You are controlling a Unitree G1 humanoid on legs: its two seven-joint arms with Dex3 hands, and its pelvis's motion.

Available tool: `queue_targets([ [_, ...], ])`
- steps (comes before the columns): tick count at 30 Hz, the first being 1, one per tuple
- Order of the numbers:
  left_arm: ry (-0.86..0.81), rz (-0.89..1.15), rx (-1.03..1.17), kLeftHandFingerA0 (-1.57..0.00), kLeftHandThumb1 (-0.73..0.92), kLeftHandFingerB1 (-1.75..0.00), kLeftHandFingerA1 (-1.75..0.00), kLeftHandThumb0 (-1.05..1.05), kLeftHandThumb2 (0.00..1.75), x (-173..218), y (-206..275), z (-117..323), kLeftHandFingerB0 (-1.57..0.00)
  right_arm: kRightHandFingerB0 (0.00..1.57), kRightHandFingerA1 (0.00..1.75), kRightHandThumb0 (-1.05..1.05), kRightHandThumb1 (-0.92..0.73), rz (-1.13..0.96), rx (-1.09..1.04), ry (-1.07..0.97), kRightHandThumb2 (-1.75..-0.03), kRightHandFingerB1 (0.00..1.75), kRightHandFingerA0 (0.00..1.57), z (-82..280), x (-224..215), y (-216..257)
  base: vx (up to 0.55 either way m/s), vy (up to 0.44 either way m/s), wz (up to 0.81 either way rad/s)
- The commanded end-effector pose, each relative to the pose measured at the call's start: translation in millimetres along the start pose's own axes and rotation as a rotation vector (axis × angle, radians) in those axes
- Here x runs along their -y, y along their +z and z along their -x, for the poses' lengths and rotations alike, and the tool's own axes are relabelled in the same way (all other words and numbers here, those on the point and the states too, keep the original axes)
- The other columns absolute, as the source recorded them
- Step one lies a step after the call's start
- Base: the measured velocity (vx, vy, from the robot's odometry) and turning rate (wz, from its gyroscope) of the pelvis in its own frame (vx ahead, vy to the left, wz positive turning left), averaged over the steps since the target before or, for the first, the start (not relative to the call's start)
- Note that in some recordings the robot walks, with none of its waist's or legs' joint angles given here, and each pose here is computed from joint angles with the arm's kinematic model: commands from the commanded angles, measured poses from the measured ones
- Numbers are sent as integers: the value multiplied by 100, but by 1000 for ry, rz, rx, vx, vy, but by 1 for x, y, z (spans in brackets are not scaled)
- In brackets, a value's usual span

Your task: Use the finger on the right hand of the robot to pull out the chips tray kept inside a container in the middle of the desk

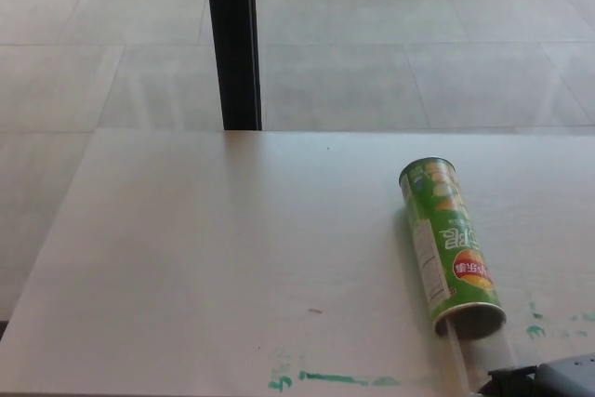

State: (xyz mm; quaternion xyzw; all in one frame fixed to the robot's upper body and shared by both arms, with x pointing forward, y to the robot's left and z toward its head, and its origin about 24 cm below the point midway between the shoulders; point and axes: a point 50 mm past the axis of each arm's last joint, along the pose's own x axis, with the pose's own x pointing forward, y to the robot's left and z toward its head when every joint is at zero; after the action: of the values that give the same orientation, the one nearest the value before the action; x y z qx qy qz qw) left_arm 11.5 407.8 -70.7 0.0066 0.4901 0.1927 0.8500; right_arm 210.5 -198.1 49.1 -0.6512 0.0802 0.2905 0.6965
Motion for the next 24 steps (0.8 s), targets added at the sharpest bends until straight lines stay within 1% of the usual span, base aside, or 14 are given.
queue_targets([
  [1,14,-9,17,-32,73,-59,-73,-67,62,-6,3,3,-34,53,106,-26,-57,-2,-17,158,-56,44,87,9,-33,-4,0,0,0],
  [2,11,-20,14,-30,73,-56,-71,-67,62,-6,4,3,-33,53,107,-25,-57,-6,-16,163,-56,44,87,10,-35,-4,0,0,0],
  [3,11,-18,14,-32,58,-62,-68,-69,101,-6,4,3,-32,54,109,-25,-57,-6,-16,167,-56,45,86,11,-37,-5,0,0,0],
  [4,17,-21,11,-32,74,-54,-71,-66,62,-6,5,2,-35,54,109,-26,-57,1,-23,176,-56,44,85,12,-40,-6,0,0,0],
  [6,17,1,11,-32,74,-53,-71,-65,62,-6,4,2,-34,52,116,-26,-57,2,-31,206,-57,43,82,15,-43,-8,0,0,0],
  [9,17,-12,8,-32,72,-55,-70,-68,63,-6,4,2,-32,53,113,-24,-57,6,-37,215,-56,44,85,19,-46,-10,0,0,0],
  [10,17,-18,9,-33,56,-59,-68,-65,102,-6,4,2,-28,53,110,-25,-56,12,-37,214,-56,44,86,20,-48,-10,0,0,0],
  [11,17,-22,6,-30,74,-53,-66,-67,62,-6,4,2,-34,52,109,-25,-57,10,-41,219,-57,44,85,21,-48,-11,0,0,0],
  [15,15,-29,15,-30,73,-63,-67,-67,62,-6,4,3,-39,53,109,-24,-57,-12,-40,228,-56,45,83,25,-52,-14,0,0,0],
  [16,15,-24,19,-31,73,-63,-69,-67,62,-6,4,3,-38,52,105,-24,-57,-15,-42,240,-56,45,82,26,-52,-13,0,0,0],
  [18,21,-21,16,-32,73,-57,-71,-67,62,-6,4,2,-36,53,113,-25,-56,-5,-44,238,-56,44,83,27,-54,-14,0,0,0],
  [21,22,-28,13,-32,72,-53,-69,-67,63,-7,5,3,-32,54,111,-25,-57,4,-35,241,-56,45,82,28,-56,-14,0,0,0],
  [23,23,-22,11,-33,74,-62,-70,-66,62,-7,5,3,-33,52,124,-23,-57,5,-30,235,-57,46,82,29,-56,-14,0,0,0],
  [24,25,-11,10,-34,71,-58,-69,-66,62,-7,5,3,-34,54,116,-24,-56,6,-30,230,-57,45,83,29,-56,-14,0,0,0],
])
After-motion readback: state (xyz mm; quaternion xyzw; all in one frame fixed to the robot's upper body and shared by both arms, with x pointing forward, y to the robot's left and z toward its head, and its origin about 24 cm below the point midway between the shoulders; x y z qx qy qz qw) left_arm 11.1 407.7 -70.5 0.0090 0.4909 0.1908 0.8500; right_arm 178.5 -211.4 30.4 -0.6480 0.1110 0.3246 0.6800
